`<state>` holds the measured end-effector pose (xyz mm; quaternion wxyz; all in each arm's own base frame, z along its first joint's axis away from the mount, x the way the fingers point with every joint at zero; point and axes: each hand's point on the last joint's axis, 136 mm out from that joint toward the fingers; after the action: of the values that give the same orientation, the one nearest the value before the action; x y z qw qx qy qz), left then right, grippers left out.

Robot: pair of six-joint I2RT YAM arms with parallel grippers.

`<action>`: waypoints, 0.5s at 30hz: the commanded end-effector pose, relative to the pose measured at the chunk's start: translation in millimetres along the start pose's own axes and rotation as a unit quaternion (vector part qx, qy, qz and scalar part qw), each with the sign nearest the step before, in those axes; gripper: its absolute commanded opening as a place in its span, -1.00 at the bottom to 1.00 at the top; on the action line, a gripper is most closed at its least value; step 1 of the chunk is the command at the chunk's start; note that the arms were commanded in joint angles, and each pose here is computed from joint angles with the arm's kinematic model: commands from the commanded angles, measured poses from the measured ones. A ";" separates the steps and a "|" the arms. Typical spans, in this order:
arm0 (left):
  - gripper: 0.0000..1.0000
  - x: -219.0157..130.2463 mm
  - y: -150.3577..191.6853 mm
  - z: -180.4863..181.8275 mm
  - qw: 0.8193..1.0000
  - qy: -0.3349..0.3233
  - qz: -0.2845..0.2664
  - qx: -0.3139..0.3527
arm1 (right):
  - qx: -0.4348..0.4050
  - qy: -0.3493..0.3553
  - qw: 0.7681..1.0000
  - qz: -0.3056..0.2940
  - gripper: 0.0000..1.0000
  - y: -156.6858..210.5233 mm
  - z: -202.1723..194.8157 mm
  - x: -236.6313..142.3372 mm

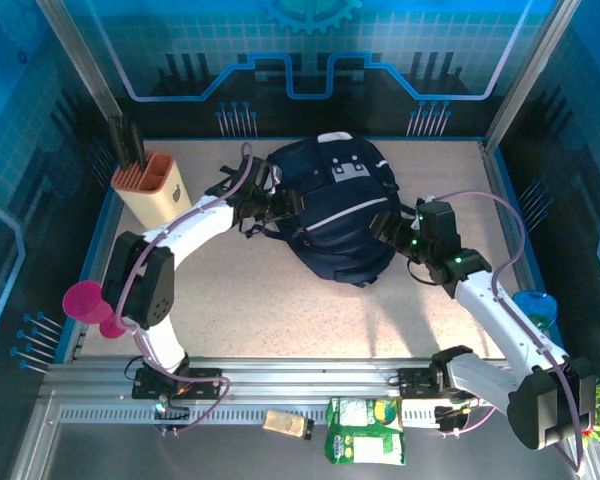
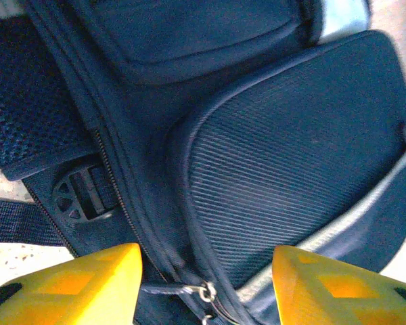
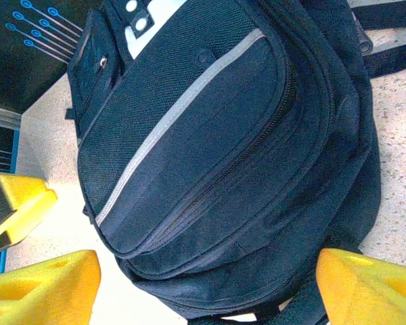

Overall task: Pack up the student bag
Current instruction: Rotate the student bag at the middle-right of the table.

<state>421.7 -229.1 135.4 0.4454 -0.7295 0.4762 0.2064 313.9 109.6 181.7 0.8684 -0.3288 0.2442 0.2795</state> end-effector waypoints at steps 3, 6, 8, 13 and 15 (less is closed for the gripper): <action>-0.05 11.3 -12.6 1.6 1.000 0.018 0.013 -0.021 | -0.016 -0.022 1.000 0.009 0.66 0.2 17.5 2.3; -0.14 18.3 -16.7 -2.4 0.999 0.033 0.019 -0.022 | -0.013 -0.018 0.999 0.022 0.66 5.5 14.3 9.4; -0.18 23.8 -18.2 -4.9 0.999 0.042 0.025 -0.023 | -0.010 -0.019 0.999 0.030 0.65 8.1 13.9 14.4; -0.25 39.2 -15.7 -2.7 0.997 0.046 0.044 -0.034 | -0.001 -0.016 0.998 0.057 0.65 19.4 8.0 28.3; -0.29 42.1 -15.7 -0.9 0.997 0.045 0.046 -0.038 | 0.002 -0.012 0.997 0.070 0.64 25.1 4.0 34.8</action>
<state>453.9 -245.0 114.0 0.4062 -0.7314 0.5067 0.2082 322.0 126.8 152.5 0.8519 -0.3143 0.2674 0.3226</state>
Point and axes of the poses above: each hand's point on the last joint's axis, 136 mm out from that joint toward the fingers, its own x axis out along the fingers, its own z axis along the line the jaws close on, y = z × x, and after that the axes turned 8 degrees about x, right-handed
